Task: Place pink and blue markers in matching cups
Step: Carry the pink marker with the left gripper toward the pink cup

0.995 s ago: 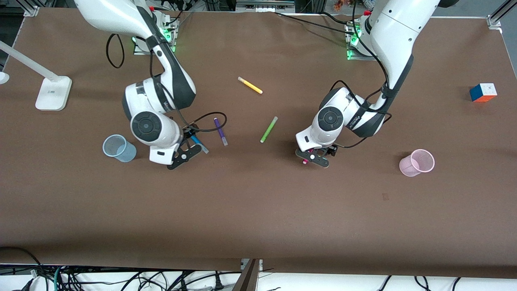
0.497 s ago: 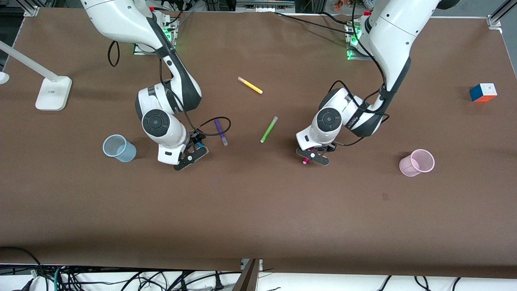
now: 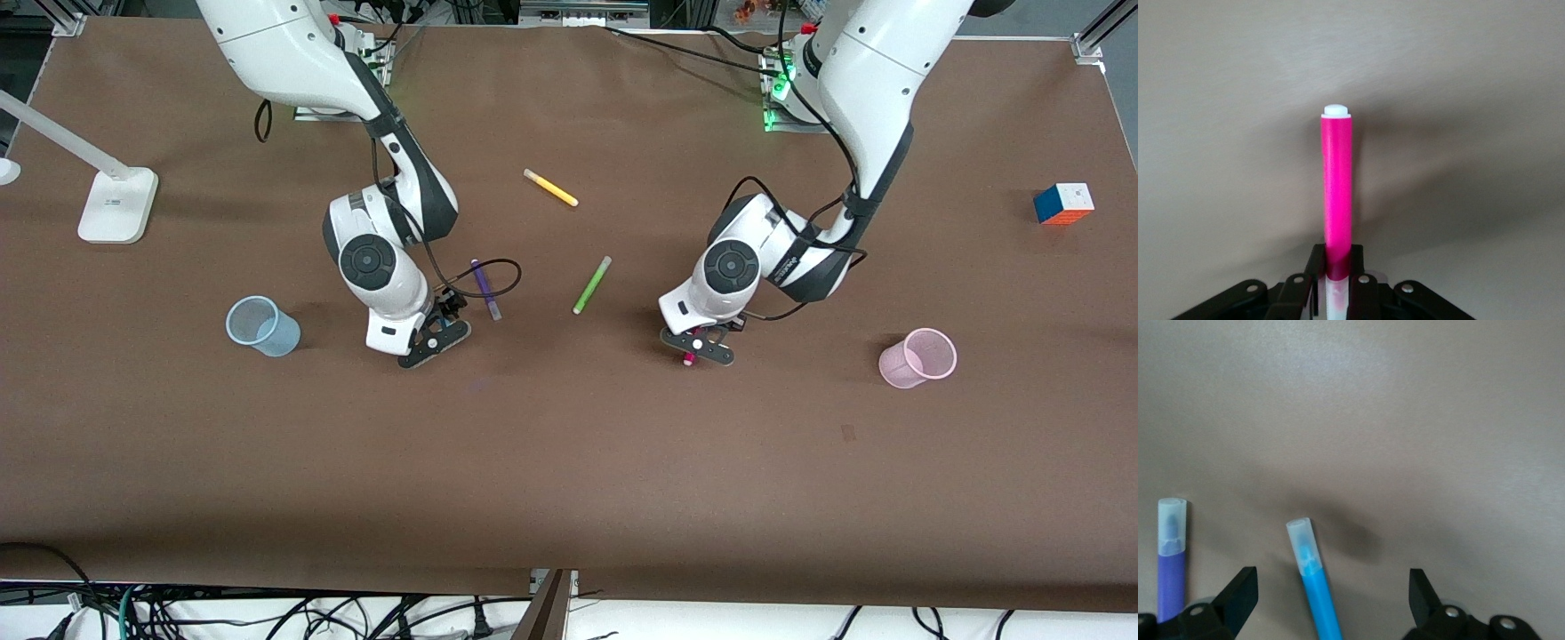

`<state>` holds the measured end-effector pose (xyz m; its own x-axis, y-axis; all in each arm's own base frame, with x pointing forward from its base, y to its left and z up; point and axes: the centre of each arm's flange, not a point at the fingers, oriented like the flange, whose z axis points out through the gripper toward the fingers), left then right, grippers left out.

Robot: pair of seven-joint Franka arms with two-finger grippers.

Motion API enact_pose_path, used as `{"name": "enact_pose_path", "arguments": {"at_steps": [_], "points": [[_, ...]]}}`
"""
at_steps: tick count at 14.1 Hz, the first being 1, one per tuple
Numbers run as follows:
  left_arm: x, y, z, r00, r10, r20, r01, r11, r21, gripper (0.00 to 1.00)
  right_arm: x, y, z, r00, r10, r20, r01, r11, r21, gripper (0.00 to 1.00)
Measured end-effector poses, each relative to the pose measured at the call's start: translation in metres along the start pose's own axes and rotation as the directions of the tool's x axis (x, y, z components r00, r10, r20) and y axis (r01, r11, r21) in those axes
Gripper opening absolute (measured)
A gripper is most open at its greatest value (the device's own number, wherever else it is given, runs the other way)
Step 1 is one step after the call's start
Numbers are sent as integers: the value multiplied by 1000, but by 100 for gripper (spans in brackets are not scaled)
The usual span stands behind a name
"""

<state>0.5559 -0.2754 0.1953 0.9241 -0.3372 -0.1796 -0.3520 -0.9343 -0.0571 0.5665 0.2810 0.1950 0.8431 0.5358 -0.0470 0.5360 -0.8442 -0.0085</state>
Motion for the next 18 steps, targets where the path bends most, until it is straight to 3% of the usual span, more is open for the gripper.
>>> {"name": "enact_pose_path", "arguments": {"at_steps": [2, 5, 8, 10, 12, 16, 18], "points": [[-6, -27, -35, 999, 3, 38, -3, 1000, 12, 18, -1, -6, 3, 1000, -1, 1, 1, 1000, -1, 100], [-21, -99, -102, 986, 75, 147, -79, 997, 22, 18, -1, -13, 9, 1000, 0, -4, 0, 1000, -3, 98], [-42, -192, -167, 956, 177, 236, -176, 984, -25, 18, -1, -17, 16, 1000, 6, -3, -6, 1000, -4, 90], [-57, -248, -185, 928, 237, 287, -244, 970, -11, 18, 0, -19, 19, 1000, 5, -7, -5, 1000, -6, 73], [-71, -288, -190, 886, 280, 369, -314, 949, 35, 18, 0, -19, 20, 1000, 5, -10, -5, 1000, -6, 67], [-73, -328, -172, 777, 336, 532, -469, 873, 132, 18, 1, -16, 16, 1000, 10, -18, -10, 1000, -9, 22], [-61, -333, -147, 714, 342, 610, -534, 830, 160, 18, 1, -17, 16, 1000, 7, -20, -7, 1000, -9, 17]]}}
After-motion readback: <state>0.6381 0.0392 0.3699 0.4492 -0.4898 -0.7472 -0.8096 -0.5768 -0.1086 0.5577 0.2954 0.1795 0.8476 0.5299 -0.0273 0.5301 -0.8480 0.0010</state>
